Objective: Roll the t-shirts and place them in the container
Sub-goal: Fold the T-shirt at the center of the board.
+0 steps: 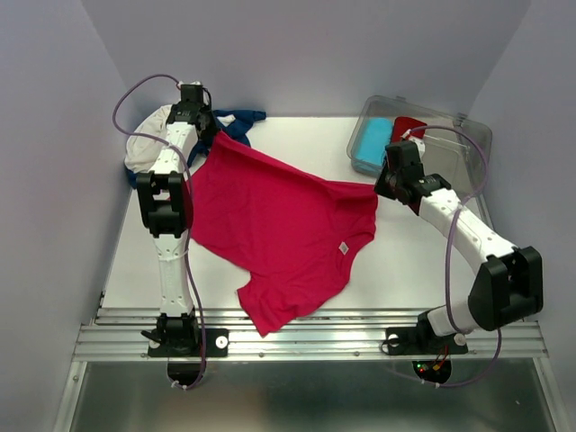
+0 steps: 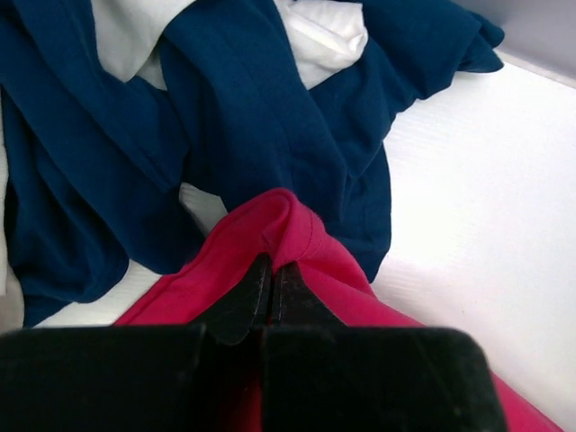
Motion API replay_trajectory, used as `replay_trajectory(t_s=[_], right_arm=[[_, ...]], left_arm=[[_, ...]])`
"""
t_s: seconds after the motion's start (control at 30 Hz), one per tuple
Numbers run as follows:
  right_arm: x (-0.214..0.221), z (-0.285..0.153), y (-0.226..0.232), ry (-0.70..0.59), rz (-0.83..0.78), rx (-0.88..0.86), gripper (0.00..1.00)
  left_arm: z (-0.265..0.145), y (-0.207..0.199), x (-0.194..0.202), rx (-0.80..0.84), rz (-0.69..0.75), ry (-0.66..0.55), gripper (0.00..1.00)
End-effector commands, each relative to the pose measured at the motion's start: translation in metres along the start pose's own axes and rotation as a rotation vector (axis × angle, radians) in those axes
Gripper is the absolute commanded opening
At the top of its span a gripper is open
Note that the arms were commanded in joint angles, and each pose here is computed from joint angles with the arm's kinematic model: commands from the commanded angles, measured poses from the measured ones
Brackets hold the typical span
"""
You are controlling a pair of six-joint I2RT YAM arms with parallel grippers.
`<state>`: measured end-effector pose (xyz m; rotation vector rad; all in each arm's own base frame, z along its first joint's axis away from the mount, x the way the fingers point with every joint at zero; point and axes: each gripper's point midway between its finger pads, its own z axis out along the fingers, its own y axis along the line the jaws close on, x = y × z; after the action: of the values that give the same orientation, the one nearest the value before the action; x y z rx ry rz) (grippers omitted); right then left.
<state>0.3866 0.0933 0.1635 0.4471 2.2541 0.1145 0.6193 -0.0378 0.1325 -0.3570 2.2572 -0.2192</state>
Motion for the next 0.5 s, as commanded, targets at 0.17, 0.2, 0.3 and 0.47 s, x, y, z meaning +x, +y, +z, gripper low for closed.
replay_trajectory(t_s=[0.17,0.2,0.3,0.47], right_arm=[[0.012,-0.041,0.026,-0.004,-0.01,-0.163,0.01],[0.012,-0.046,0.028,-0.008,-0.013,-0.174,0.01],[0.024,-0.056,0.039,0.007,-0.044,-0.204,0.01],[0.045,-0.064,0.047,0.031,-0.102,-0.212,0.01]], left_arm=[[-0.05,0.011,-0.038,-0.038,0.024,-0.075,0.0],[-0.051,0.012,-0.037,-0.04,0.024,-0.073,0.0],[-0.051,0.013,-0.033,-0.048,0.031,-0.06,0.0],[-0.051,0.024,-0.027,-0.096,0.037,-0.047,0.0]])
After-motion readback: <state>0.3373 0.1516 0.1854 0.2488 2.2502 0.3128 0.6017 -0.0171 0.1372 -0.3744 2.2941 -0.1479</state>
